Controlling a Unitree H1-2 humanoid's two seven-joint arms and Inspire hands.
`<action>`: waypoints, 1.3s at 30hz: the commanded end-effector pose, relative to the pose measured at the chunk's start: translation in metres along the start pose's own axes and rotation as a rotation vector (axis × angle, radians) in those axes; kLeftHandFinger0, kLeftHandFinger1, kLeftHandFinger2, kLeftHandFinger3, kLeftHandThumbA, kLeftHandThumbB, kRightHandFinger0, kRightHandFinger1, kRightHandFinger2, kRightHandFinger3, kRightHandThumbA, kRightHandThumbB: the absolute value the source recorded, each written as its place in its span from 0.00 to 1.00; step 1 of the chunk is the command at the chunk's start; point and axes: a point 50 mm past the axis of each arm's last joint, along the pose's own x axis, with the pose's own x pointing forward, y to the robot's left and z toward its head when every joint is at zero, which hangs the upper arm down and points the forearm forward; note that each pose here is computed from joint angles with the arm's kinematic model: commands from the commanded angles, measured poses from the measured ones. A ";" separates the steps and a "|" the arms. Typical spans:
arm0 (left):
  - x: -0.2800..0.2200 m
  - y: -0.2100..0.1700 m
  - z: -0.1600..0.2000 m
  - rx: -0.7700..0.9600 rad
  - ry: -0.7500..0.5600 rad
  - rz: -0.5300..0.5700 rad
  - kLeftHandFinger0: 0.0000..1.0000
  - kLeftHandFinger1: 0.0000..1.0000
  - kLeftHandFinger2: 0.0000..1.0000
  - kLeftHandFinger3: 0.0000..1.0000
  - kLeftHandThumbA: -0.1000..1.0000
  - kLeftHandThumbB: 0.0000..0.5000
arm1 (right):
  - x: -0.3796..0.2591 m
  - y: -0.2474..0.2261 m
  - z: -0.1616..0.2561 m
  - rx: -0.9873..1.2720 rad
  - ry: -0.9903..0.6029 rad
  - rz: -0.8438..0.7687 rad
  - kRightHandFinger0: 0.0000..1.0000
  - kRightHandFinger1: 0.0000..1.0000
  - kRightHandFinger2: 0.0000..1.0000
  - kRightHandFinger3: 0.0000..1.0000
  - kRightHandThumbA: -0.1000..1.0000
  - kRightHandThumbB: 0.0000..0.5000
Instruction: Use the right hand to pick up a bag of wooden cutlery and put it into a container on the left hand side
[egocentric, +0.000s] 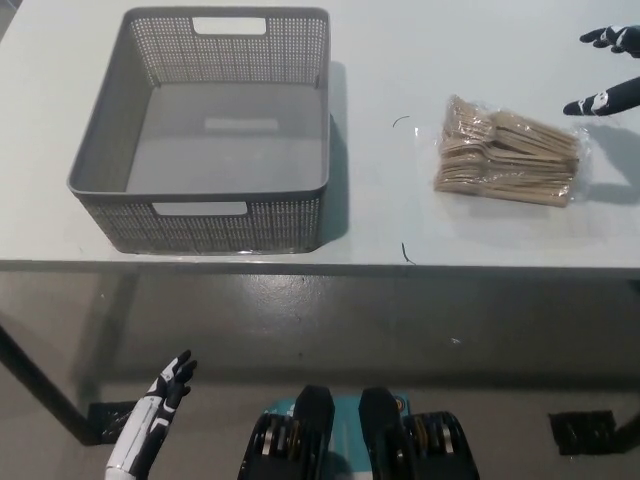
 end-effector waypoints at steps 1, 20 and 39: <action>0.009 0.009 0.012 0.031 -0.076 -0.014 1.00 1.00 1.00 1.00 1.00 0.72 | -0.007 -0.036 0.024 -0.080 -0.061 0.049 1.00 1.00 1.00 1.00 0.83 1.00; 0.013 0.012 0.017 0.053 -0.095 -0.024 1.00 1.00 1.00 1.00 1.00 0.70 | 0.026 -0.035 0.041 -0.051 0.012 0.185 1.00 1.00 1.00 1.00 0.78 1.00; 0.015 0.008 0.019 0.059 -0.106 -0.060 1.00 1.00 1.00 1.00 1.00 0.72 | 0.064 0.040 0.032 -0.097 0.068 0.263 1.00 1.00 1.00 1.00 0.80 1.00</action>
